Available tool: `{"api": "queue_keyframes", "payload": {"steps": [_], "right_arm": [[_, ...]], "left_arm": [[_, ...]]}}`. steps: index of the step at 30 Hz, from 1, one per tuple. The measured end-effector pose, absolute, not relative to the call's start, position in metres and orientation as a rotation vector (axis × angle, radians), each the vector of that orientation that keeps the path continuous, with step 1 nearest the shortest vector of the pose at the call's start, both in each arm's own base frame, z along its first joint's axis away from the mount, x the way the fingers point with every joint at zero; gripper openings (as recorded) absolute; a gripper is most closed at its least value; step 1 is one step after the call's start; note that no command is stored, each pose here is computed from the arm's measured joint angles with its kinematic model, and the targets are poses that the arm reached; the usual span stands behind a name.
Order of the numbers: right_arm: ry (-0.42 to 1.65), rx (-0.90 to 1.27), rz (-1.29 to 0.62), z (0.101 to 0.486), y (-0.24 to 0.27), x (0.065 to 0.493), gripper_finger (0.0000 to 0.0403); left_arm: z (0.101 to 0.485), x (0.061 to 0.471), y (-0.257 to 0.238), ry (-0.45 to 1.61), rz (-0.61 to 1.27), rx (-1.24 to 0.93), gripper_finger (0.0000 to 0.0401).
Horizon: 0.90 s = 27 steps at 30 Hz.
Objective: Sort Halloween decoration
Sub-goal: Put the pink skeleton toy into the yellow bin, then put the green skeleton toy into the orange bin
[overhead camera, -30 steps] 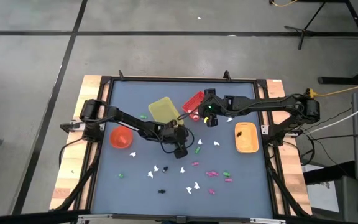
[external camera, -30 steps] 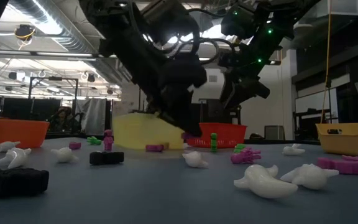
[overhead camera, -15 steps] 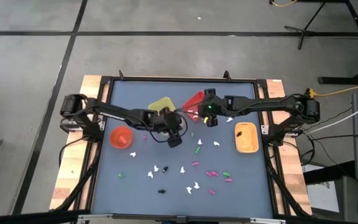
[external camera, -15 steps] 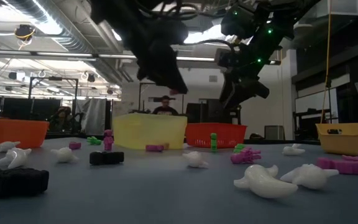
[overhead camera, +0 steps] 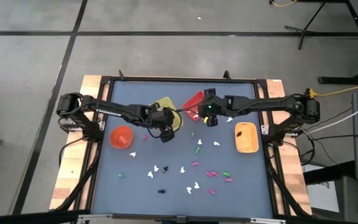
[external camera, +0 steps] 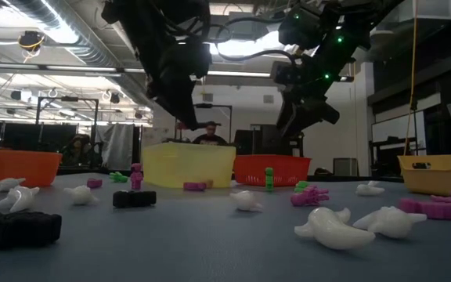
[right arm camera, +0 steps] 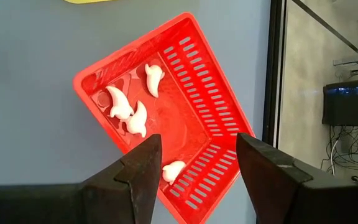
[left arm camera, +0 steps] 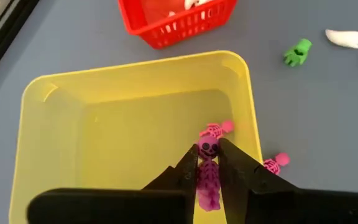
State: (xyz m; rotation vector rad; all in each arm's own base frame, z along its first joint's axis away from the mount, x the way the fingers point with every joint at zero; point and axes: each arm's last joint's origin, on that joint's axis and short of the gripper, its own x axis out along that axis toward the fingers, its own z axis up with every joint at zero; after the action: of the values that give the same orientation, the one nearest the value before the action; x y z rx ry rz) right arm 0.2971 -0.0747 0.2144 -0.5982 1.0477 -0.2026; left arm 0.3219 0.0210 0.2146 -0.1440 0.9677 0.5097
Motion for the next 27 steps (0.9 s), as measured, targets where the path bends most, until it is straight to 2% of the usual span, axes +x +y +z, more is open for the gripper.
{"api": "queue_keyframes", "payload": {"steps": [9, 13, 21, 27], "right_arm": [[1.047, -0.598, -0.203, 0.214, -0.075, 0.297, 0.0207], [1.047, -0.598, -0.203, 0.214, -0.075, 0.297, 0.0207], [1.050, -0.598, -0.202, 0.214, -0.075, 0.297, 0.0207], [1.051, -0.598, -0.201, 0.214, -0.075, 0.297, 0.0207]], "left_arm": [[0.214, 0.320, 0.021, 0.982, 0.526, -0.131, 0.0119], [0.214, 0.320, 0.023, 0.982, 0.531, -0.133, 0.0146], [0.221, 0.312, 0.035, 0.997, 0.557, -0.150, 0.0155], [0.241, 0.294, 0.049, 0.986, 0.602, -0.177, 0.0155]]}}
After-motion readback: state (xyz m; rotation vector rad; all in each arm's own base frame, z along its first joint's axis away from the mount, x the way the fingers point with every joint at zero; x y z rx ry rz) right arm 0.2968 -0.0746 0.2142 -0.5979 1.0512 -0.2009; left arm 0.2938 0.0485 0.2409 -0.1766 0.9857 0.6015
